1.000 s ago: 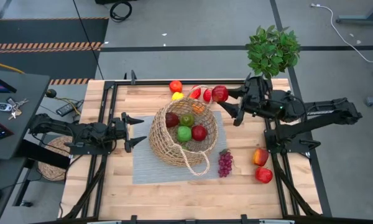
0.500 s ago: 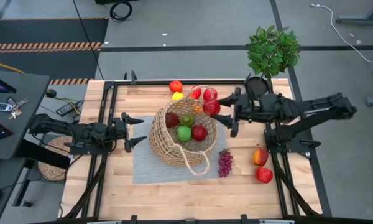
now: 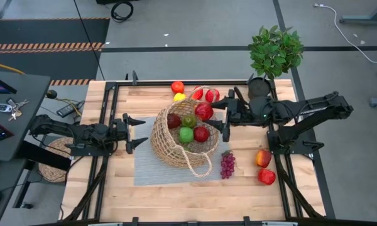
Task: Build produce basket
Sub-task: Put the bottom left red apple into the mesh basket
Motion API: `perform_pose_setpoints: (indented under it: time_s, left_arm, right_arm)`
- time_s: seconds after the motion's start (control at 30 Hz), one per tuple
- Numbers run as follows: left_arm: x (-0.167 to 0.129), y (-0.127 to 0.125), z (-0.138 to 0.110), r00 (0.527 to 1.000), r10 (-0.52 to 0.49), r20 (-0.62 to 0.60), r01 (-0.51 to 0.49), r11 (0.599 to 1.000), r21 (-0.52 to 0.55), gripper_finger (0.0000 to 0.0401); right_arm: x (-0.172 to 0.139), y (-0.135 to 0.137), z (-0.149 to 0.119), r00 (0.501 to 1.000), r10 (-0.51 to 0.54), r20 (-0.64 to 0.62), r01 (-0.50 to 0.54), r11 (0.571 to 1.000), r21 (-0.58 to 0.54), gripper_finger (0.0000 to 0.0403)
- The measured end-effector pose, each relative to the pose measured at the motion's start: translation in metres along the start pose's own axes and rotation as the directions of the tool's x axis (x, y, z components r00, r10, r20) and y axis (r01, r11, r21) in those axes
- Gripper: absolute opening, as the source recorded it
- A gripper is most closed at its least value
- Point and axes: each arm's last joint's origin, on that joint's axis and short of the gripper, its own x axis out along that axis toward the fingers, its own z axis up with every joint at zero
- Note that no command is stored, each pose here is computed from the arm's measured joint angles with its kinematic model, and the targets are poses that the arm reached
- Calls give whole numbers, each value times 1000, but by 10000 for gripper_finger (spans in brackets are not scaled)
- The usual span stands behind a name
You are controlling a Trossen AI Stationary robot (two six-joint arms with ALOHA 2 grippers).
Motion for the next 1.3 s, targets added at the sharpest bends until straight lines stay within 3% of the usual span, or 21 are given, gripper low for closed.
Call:
perform_pose_setpoints:
  time_s: [0.43, 0.73, 0.87, 0.97, 1.07, 1.3]
  left_arm:
    - [0, 0, 0, 1000, 0, -1, 0, 1000, 0, 394]
    - [0, 0, 0, 1000, 0, 0, 0, 1000, 1, 394]
    - [0, 0, 0, 1000, 0, 0, 0, 1000, 1, 394]
    - [0, 0, 0, 1000, 1, 0, -1, 1000, 0, 394]
    - [0, 0, 0, 1000, 0, 0, 0, 1000, 0, 394]
    - [0, 0, 0, 1000, 0, 0, 0, 1000, 1, 394]
  right_arm:
    - [5, 5, -3, 1000, 11, -23, -11, 1000, -26, 282]
    - [7, 6, -11, 996, 5, -93, -19, 989, -150, 282]
    - [7, 5, -14, 992, 2, -123, -35, 963, -269, 282]
    - [6, 5, -16, 989, -1, -148, -57, 919, -389, 282]
    - [6, 5, -19, 985, -5, -174, -90, 841, -533, 282]
    - [6, 5, -20, 983, -7, -185, -149, 561, -814, 282]
